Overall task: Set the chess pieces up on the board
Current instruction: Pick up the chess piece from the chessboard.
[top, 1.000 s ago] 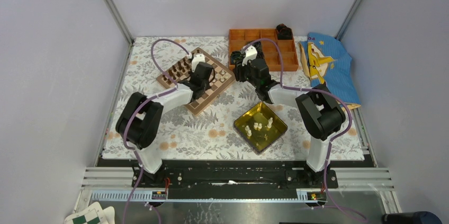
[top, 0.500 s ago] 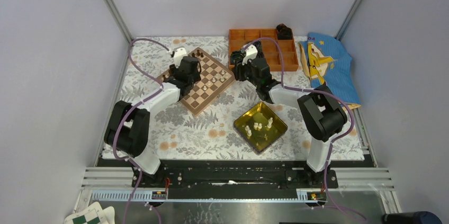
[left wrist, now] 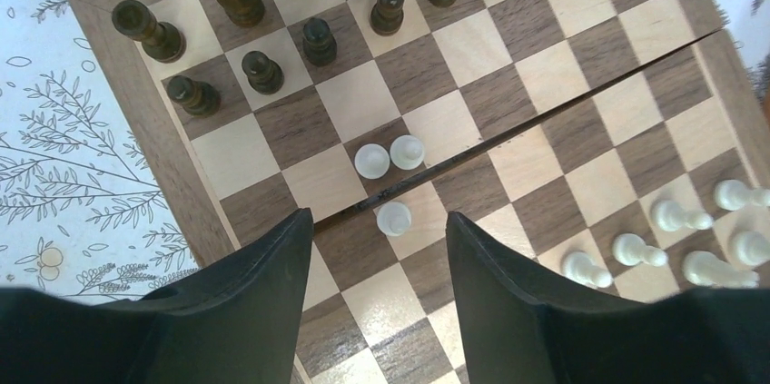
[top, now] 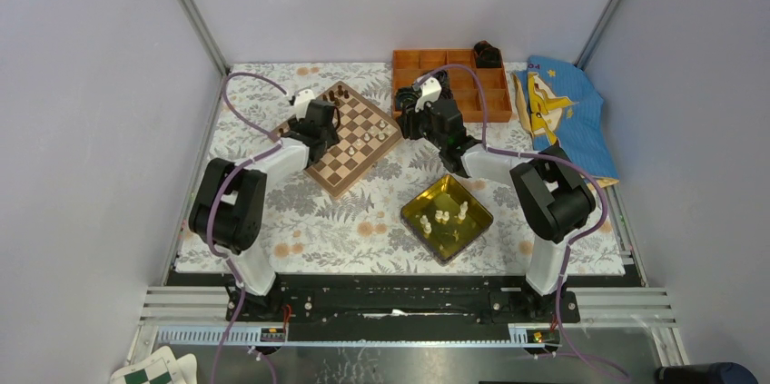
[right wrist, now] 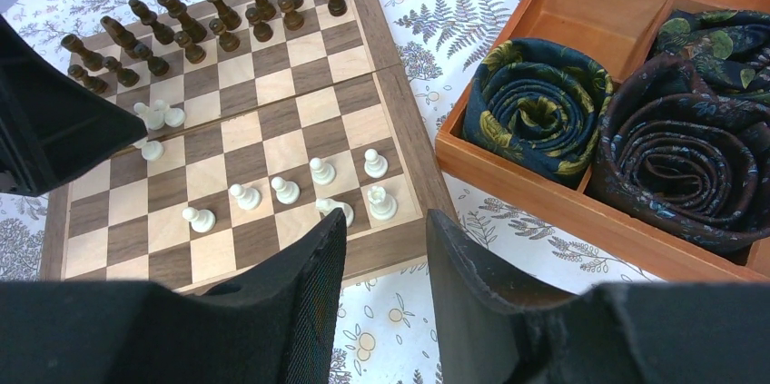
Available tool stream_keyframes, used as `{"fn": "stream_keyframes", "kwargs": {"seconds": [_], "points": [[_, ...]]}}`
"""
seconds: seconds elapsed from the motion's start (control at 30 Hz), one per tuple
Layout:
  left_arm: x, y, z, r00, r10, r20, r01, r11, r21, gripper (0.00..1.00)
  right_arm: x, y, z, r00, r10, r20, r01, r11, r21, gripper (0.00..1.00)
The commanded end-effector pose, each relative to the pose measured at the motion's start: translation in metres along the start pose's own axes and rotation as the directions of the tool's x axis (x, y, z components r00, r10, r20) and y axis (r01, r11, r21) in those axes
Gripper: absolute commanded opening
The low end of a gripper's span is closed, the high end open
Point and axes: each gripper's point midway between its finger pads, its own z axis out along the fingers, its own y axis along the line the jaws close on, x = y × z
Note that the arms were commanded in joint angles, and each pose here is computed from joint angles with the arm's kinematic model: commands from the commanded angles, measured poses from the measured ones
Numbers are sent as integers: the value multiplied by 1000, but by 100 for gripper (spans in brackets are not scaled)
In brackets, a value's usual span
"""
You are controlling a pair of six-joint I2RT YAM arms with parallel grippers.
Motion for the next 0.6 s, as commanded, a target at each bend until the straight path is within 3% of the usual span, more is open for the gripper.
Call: {"fn": "stream_keyframes", "kwargs": {"seconds": [0.0,0.33,0.57], "points": [[-3,-4,11,1000,-23,-7,23,1000,5,61,-36,2,-3,996,3,86,-3,1000,-8,45],[-1,-8,23,1000,-20,-22,20,1000,4,56,-34,1,1,996,0,84,1,1000,-4,45],[0,-8,25,1000,-18,-24,19,1000,5,44,-31,0,3,997,2,79,-1,1000,-4,45]]}}
